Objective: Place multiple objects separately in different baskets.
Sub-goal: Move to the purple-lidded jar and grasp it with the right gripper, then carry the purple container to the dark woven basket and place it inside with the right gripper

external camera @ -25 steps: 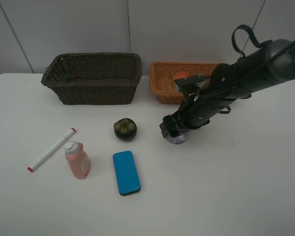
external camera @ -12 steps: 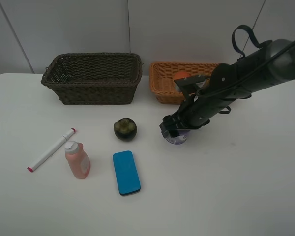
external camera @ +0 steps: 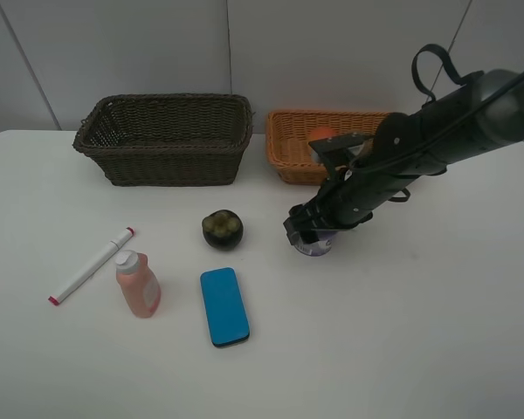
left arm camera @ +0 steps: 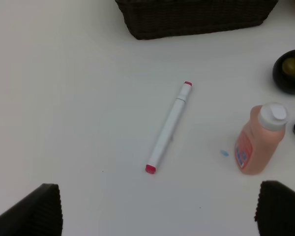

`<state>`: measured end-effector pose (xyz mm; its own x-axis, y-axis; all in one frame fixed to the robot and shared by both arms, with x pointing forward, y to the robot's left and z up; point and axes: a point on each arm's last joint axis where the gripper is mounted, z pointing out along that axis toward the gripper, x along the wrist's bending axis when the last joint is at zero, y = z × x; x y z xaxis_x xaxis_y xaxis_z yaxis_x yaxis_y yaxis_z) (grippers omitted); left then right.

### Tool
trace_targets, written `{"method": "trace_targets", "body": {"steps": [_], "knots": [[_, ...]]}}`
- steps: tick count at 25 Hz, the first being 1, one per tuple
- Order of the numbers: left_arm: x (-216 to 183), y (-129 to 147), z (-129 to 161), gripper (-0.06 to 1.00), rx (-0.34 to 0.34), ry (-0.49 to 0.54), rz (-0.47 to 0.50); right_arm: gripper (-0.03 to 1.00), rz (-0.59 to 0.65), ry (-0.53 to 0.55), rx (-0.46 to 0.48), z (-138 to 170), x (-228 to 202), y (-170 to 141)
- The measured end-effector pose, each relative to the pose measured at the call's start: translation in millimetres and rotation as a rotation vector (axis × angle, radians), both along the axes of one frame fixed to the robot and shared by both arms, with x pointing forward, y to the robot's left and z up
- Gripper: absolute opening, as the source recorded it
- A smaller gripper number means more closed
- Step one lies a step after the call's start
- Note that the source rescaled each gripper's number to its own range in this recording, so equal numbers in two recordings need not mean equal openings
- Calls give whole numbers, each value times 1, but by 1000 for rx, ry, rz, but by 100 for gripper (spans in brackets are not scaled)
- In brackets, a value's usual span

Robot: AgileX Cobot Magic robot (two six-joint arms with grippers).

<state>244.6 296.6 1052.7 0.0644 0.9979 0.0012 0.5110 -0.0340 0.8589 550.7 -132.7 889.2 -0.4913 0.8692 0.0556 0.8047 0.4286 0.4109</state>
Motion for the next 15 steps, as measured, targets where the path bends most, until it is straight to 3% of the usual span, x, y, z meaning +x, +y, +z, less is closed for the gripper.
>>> {"method": "trace_targets", "body": {"steps": [15], "knots": [[0, 0, 0, 100, 0, 0, 0, 50, 14, -174, 66, 58, 3, 0]]}}
